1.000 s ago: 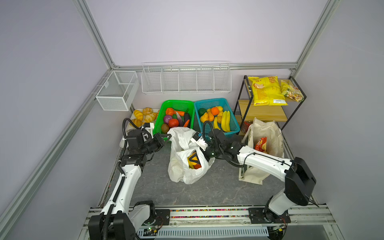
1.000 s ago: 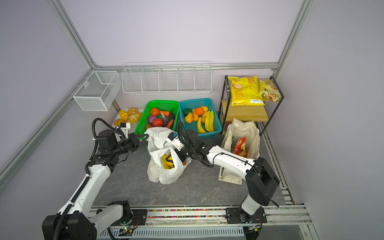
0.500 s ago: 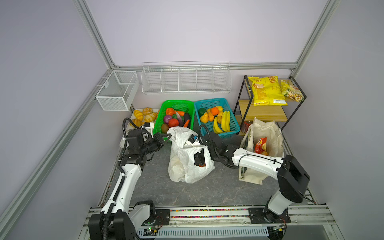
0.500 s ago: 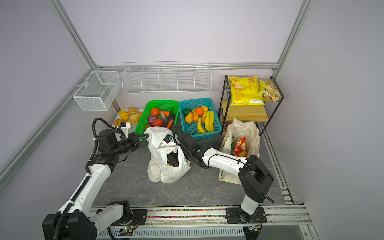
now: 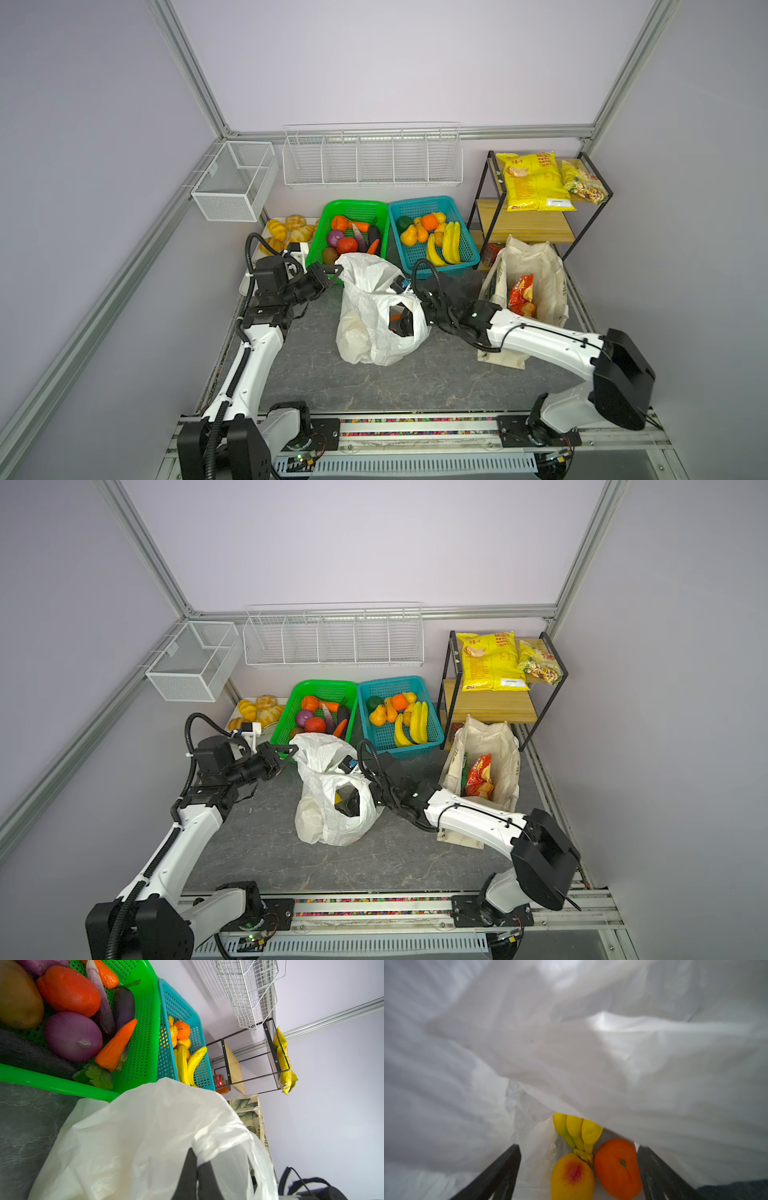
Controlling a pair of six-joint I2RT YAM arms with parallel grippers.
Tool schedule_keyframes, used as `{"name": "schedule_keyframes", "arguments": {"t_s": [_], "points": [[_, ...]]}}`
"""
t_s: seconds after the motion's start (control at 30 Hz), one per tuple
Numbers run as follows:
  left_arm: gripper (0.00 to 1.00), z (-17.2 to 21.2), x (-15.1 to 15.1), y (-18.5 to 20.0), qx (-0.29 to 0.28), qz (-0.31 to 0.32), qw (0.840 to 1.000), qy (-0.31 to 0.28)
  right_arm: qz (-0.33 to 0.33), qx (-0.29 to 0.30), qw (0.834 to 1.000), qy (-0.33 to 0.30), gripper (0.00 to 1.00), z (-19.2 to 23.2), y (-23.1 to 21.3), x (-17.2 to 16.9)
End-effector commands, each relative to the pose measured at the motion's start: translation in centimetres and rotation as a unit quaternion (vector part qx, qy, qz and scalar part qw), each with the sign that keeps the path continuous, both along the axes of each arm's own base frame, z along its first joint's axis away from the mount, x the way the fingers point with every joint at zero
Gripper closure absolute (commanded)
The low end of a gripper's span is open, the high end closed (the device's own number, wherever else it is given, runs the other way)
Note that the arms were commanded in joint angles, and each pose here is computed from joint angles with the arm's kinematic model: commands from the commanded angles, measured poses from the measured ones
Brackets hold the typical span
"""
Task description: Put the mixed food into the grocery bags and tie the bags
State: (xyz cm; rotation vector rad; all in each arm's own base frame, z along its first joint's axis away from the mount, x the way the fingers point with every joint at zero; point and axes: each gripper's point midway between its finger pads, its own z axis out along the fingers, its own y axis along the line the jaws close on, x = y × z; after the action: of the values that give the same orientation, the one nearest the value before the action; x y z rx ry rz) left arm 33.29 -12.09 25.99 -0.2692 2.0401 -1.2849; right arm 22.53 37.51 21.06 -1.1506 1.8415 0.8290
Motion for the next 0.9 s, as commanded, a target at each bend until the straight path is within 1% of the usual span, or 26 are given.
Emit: {"name": "schedule_keyframes", "arguments": {"t_s": [0.0, 0.1, 0.17, 0.3, 0.43, 0.5, 0.6, 0.73, 0.8, 0.83, 0.87], "points": [[1.0, 1.8, 0.4, -0.3, -0.002, -0.008, 1.0, -0.024, 0.006, 0.001, 0.997, -0.073, 0.1, 1.3, -1.2, -0.1], [1.0, 1.9, 0.4, -0.3, -0.003, -0.008, 1.0, -0.024, 0.001, 0.006, 0.993, -0.117, 0.12, 2.6, -2.0, 0.0], [1.0, 2.0, 0.4, -0.3, -0.004, -0.008, 1.0, -0.024, -0.011, -0.001, 0.989, -0.148, 0.11, 3.2, -2.3, 0.5], [1.0, 1.9, 0.4, -0.3, -0.003, -0.007, 1.0, -0.023, -0.044, -0.022, 0.974, -0.221, 0.05, 4.4, -1.7, 2.1], [1.0, 1.9, 0.4, -0.3, -0.004, -0.007, 1.0, -0.022, -0.076, -0.027, 0.958, -0.276, 0.02, 5.9, -0.9, 3.6], [1.0, 1.9, 0.3, -0.4, -0.005, -0.009, 1.0, -0.021, -0.076, -0.024, 0.954, -0.288, 0.0, 6.3, -0.3, 4.0], [1.0, 1.9, 0.3, -0.4, -0.004, -0.01, 1.0, -0.022, -0.062, -0.021, 0.951, -0.303, 0.02, 6.6, 1.0, 4.0], [1.0, 1.9, 0.3, -0.4, -0.005, -0.012, 1.0, -0.02, -0.059, -0.031, 0.941, -0.331, 0.02, 7.0, 2.5, 4.3], [1.0, 1.9, 0.3, -0.4, -0.005, -0.012, 1.0, -0.02, -0.05, -0.028, 0.939, -0.338, 0.0, 7.2, 3.1, 4.2], [1.0, 1.8, 0.3, -0.4, -0.005, -0.012, 1.0, -0.019, -0.041, -0.027, 0.94, -0.338, 0.03, 7.2, 3.5, 4.1], [1.0, 1.8, 0.3, -0.4, -0.005, -0.012, 1.0, -0.02, -0.034, -0.027, 0.941, -0.337, 0.1, 7.1, 3.9, 4.1]]}}
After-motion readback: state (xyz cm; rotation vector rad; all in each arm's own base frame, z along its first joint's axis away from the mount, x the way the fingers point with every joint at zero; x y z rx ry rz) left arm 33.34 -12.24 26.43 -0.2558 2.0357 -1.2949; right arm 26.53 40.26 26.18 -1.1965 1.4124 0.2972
